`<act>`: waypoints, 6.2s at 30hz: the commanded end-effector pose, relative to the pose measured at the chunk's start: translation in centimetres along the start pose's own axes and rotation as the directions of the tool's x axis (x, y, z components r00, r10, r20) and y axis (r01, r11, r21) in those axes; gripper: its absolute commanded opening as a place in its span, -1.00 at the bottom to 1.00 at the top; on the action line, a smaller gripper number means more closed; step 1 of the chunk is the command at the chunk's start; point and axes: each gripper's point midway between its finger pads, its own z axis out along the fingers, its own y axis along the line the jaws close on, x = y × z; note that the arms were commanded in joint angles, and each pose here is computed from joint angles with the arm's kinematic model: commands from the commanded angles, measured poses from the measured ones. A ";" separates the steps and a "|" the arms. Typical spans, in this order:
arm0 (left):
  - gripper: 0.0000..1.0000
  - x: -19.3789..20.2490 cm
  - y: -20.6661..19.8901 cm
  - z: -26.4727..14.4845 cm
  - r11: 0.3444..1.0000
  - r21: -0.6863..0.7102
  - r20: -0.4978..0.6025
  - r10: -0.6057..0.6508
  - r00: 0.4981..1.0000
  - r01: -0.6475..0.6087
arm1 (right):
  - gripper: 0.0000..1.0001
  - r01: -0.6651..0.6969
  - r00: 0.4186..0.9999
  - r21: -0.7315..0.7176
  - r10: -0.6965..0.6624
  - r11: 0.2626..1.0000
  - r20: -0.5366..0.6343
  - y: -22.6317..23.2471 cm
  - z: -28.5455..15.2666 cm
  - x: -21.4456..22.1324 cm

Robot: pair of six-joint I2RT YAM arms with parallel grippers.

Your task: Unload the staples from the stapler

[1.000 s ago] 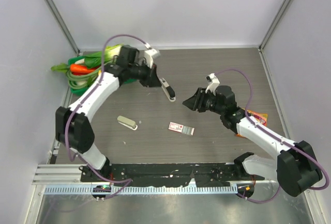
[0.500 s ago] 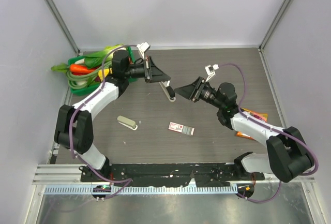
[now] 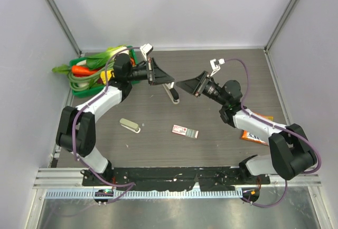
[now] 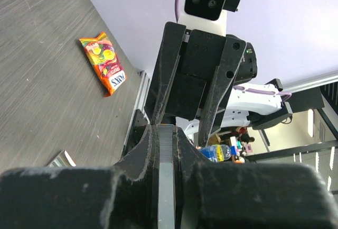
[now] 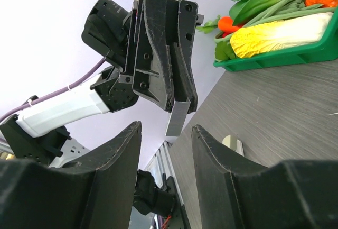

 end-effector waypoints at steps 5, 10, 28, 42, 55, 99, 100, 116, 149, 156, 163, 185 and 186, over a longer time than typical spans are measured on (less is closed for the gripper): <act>-1.00 0.2 -1.0 -0.1 0.998 0.039 -0.011 0.050 0.999 -0.049 | -0.06 0.035 0.999 -0.071 -0.033 0.997 0.025 1.9 1.0 -1.3; -1.00 0.3 -1.0 0.1 0.998 0.040 -0.014 0.051 0.999 -0.051 | -0.10 0.022 1.000 -0.061 -0.021 0.998 0.005 1.3 1.4 -0.8; -1.00 1.0 -0.4 0.6 0.998 0.027 -0.031 0.053 0.998 -0.052 | -0.37 -0.004 1.000 -0.082 0.003 0.997 -0.003 1.4 2.4 -0.5; -0.84 1.3 0.9 1.1 0.998 -0.009 -0.043 0.061 0.997 -0.061 | -0.58 -0.029 1.000 -0.123 0.029 0.992 0.002 2.2 2.4 -0.6; -0.14 -0.2 9.2 -2.2 0.815 -0.496 -0.143 0.265 0.954 -0.300 | -0.74 0.165 0.980 0.394 -0.105 0.904 -0.168 -6.3 -3.2 3.2; -0.29 16.6 20.7 3.9 0.555 -0.400 -0.653 0.386 0.651 -0.730 | -0.78 0.245 0.964 0.797 -0.050 0.552 -0.261 -11.2 -16.1 6.6; -0.29 16.7 20.7 3.9 0.554 -0.398 -0.656 0.386 0.649 -0.732 | -0.78 0.246 0.963 0.798 -0.049 0.551 -0.264 -11.3 -16.2 6.7; -0.29 17.9 19.6 1.7 0.497 -0.356 -0.709 0.408 0.575 -0.791 | -0.77 0.304 0.942 0.775 -0.055 0.554 -0.330 -13.0 -15.6 7.8; -0.33 14.0 17.7 -2.6 0.567 -0.420 -0.696 0.300 0.652 -0.709 | -0.77 0.668 0.738 0.668 -0.177 0.328 -0.652 -14.7 -12.4 14.7; -0.20 13.6 17.5 -2.7 0.553 -0.439 -0.689 0.298 0.660 -0.708 | -0.78 0.668 0.737 0.663 -0.172 0.338 -0.654 -15.4 -11.9 15.4; 0.08 13.3 17.3 -2.7 0.546 -0.452 -0.677 0.304 0.670 -0.705 | -0.78 0.665 0.738 0.660 -0.173 0.350 -0.652 -15.5 -11.5 15.7; 0.43 12.9 17.1 -2.8 0.529 -0.470 -0.663 0.317 0.678 -0.707 | -0.78 0.675 0.726 0.653 -0.150 0.344 -0.671 -16.3 -12.5 16.9; 0.43 12.9 17.0 -2.9 0.529 -0.470 -0.663 0.317 0.678 -0.707 | -0.77 0.676 0.724 0.650 -0.147 0.346 -0.674 -16.3 -12.6 17.0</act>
